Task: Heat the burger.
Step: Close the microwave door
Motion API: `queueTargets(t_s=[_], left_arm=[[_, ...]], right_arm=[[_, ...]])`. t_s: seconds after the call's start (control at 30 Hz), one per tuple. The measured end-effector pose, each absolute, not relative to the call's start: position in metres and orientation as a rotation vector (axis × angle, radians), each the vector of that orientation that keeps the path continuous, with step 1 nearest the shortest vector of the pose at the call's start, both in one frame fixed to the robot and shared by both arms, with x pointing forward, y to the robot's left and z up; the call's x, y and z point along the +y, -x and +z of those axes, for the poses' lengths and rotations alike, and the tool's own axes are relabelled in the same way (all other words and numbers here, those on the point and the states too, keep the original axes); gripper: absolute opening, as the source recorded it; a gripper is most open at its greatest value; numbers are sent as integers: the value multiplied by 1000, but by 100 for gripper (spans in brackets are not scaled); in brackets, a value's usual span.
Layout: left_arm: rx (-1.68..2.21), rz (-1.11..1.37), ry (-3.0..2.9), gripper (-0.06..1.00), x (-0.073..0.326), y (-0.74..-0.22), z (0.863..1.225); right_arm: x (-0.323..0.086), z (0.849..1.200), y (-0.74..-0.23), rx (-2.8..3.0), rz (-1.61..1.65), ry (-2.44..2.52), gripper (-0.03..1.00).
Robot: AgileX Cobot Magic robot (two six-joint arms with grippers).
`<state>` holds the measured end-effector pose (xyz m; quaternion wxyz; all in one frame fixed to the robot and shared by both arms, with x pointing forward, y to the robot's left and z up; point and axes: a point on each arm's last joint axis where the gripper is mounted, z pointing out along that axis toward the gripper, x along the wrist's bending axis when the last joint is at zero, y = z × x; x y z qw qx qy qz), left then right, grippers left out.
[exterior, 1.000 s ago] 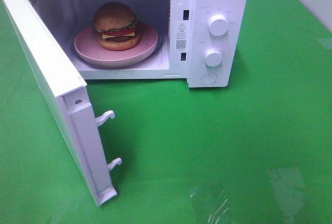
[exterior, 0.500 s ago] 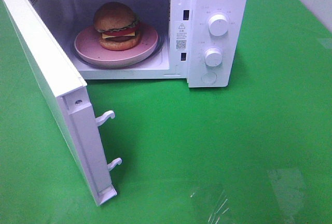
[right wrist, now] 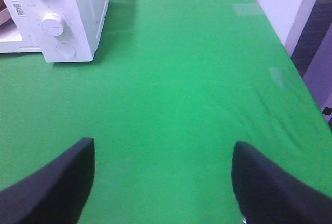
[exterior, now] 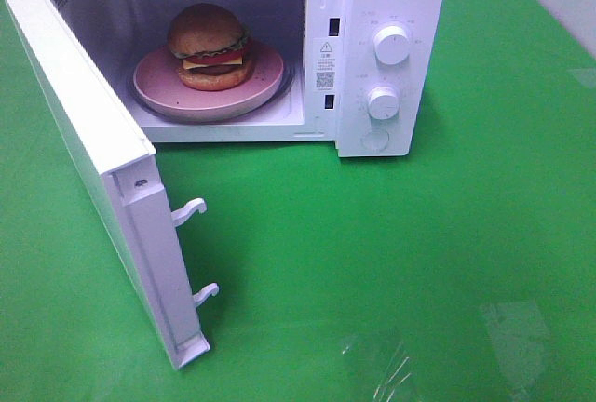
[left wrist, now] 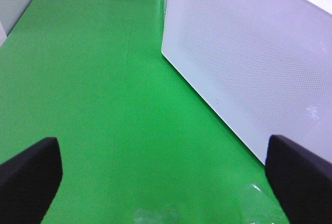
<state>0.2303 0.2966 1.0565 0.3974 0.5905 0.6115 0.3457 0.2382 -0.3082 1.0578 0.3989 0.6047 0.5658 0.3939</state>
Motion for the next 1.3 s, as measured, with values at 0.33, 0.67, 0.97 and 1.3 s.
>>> queueTargets(t_s=[0.33, 0.67, 0.97, 1.3], left_arm=[[1549, 876, -1496, 98, 297, -230, 1057], [1549, 876, -1496, 98, 297, -230, 1057], [1548, 872, -1495, 98, 296, -230, 1057], [1563, 860, -1478, 92, 297, -236, 1061]], right_arm=[[-308, 1058, -238, 1432, 997, -1531, 71], [-308, 1058, -238, 1432, 997, -1531, 71], [-308, 1058, -238, 1432, 997, -1531, 71], [-308, 1058, -238, 1432, 997, -1531, 71]])
